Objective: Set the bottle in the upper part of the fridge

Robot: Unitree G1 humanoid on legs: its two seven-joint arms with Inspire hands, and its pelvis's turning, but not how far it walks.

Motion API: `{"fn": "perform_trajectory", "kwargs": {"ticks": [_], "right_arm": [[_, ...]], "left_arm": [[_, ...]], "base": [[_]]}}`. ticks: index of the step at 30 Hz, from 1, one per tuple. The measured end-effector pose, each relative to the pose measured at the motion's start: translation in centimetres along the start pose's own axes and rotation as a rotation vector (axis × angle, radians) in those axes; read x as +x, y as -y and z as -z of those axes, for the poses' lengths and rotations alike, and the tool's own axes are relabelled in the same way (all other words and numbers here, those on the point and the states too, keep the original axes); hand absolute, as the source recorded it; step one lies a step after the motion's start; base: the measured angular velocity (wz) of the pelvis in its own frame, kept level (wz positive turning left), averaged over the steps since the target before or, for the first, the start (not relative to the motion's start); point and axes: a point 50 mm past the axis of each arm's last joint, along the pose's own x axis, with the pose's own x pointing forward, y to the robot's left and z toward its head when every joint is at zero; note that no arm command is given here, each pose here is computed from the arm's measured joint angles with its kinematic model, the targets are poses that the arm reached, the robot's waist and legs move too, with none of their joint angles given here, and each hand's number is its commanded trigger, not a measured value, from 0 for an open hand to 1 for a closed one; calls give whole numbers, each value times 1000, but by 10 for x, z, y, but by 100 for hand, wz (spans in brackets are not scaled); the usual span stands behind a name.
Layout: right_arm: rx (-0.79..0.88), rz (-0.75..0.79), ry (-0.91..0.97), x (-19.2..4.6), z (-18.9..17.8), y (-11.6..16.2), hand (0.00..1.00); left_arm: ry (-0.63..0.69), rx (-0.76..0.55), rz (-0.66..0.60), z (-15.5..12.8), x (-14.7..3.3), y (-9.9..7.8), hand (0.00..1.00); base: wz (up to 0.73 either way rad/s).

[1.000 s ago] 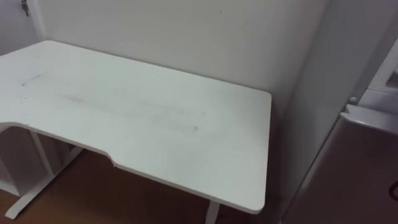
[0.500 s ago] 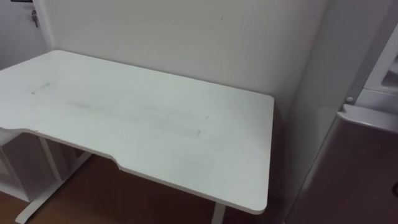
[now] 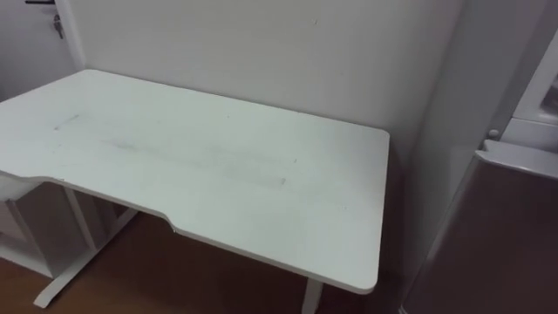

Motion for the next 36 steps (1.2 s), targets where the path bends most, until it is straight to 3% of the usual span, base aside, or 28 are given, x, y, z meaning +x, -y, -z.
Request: {"fn": "perform_trajectory", "kwargs": {"ticks": [36], "right_arm": [[-84,-164,-59,2,9,5,0]], "left_arm": [[-5,-4,27,5,-2,-12,0]], "base": [[-1]]}}
